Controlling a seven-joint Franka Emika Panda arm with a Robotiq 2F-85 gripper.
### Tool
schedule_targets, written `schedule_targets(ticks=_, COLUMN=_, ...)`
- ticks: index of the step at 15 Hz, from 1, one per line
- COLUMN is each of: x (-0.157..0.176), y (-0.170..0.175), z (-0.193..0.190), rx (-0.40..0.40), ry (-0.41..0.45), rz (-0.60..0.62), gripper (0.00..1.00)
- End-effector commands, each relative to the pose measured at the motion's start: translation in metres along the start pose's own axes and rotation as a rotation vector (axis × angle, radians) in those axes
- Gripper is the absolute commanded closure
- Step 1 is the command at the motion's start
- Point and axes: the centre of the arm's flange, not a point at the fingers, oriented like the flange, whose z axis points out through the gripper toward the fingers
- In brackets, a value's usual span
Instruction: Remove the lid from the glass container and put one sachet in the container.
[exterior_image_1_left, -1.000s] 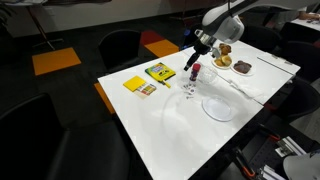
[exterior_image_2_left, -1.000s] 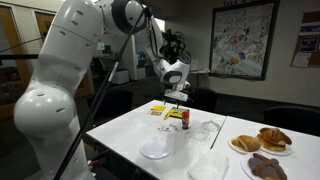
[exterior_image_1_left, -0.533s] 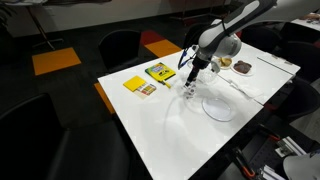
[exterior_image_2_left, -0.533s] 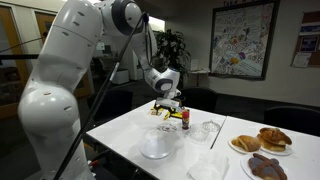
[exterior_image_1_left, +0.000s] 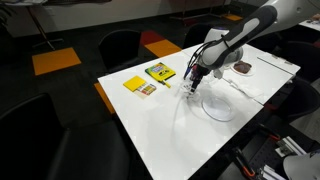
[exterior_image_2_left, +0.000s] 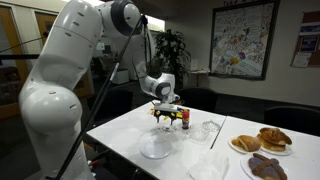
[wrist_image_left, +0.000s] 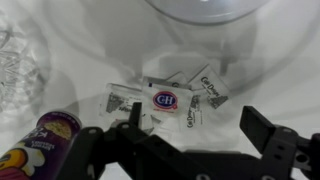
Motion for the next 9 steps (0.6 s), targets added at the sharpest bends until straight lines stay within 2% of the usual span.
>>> schedule_targets(ticks=1, x=-0.009, y=0.003, z=0.006, rx=-0.079, ry=0.052, rz=0.027, gripper=0.00)
schedule_targets(ticks=4, x=-0.009, y=0.008, z=0.009, rx=-0.105, ry=0.091, rz=0.046, gripper=0.00)
schedule_targets(ticks=9, x=-0.011, y=0.008, z=0.024, rx=-0.085, ry=0.085, rz=0.077, gripper=0.00)
